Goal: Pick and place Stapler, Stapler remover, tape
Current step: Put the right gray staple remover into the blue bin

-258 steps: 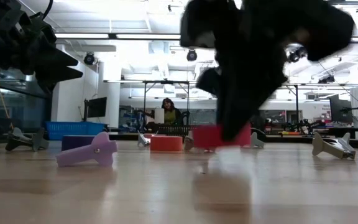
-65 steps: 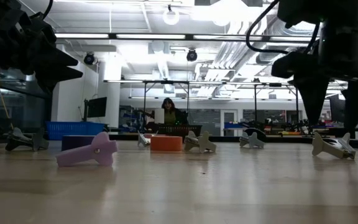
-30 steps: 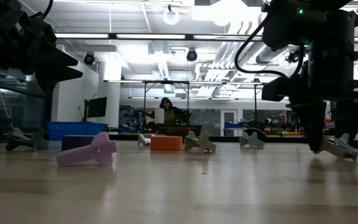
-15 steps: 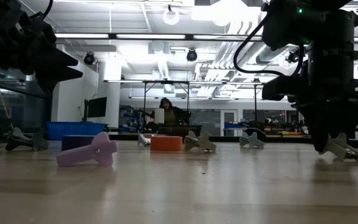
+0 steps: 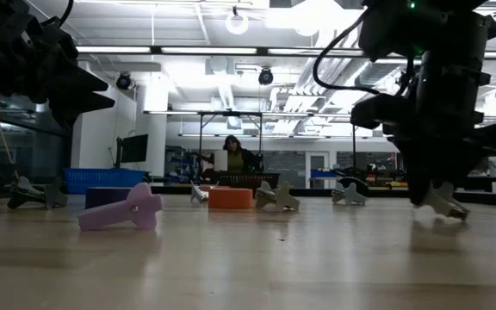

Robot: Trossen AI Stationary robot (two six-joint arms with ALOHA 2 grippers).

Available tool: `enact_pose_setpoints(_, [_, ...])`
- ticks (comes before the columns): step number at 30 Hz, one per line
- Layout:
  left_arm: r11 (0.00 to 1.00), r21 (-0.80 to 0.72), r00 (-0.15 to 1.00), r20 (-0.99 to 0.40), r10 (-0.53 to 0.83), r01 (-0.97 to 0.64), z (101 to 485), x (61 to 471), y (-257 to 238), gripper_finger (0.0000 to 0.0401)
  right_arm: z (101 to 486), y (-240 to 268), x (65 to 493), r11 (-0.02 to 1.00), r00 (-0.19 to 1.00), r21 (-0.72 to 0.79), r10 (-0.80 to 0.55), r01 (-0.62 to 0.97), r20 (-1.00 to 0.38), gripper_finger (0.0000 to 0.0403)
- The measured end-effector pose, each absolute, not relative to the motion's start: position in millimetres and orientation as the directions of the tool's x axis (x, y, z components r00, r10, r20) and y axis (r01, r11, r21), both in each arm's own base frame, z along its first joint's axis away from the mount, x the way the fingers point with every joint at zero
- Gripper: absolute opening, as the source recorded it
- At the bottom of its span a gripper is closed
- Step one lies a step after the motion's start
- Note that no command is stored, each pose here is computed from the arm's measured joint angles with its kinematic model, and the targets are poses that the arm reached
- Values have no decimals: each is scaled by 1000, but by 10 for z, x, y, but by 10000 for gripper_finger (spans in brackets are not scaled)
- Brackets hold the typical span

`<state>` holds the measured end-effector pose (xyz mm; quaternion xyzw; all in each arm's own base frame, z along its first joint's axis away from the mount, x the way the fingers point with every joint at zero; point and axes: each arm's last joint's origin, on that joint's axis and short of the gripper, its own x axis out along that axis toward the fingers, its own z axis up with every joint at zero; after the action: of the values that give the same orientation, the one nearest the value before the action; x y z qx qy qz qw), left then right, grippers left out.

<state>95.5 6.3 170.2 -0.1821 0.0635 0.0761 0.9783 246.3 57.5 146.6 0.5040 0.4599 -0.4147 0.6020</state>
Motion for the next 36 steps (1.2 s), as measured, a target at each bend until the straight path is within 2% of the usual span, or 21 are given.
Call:
enact_pose_setpoints(9, [922,-347,980,-153,125,-172,1701,955,63,177,1600,463,2470,245,304,278,-77,929,-950,86])
enact_pose_setpoints(19, [922,-346,980,-152,125,-172,1701,955,63,177,1873,99,2461,445,426,324,-149,835,-892,86])
enact_pose_setpoints(29, [922,-346,980,-152,125,-172,1701,955,62,177,2264,-380,2467,689,660,363,-223,627,-717,86])
enact_pose_setpoints(36, [922,-347,980,-152,125,-172,1701,955,62,177,2453,-653,2517,845,816,348,-165,407,-554,86])
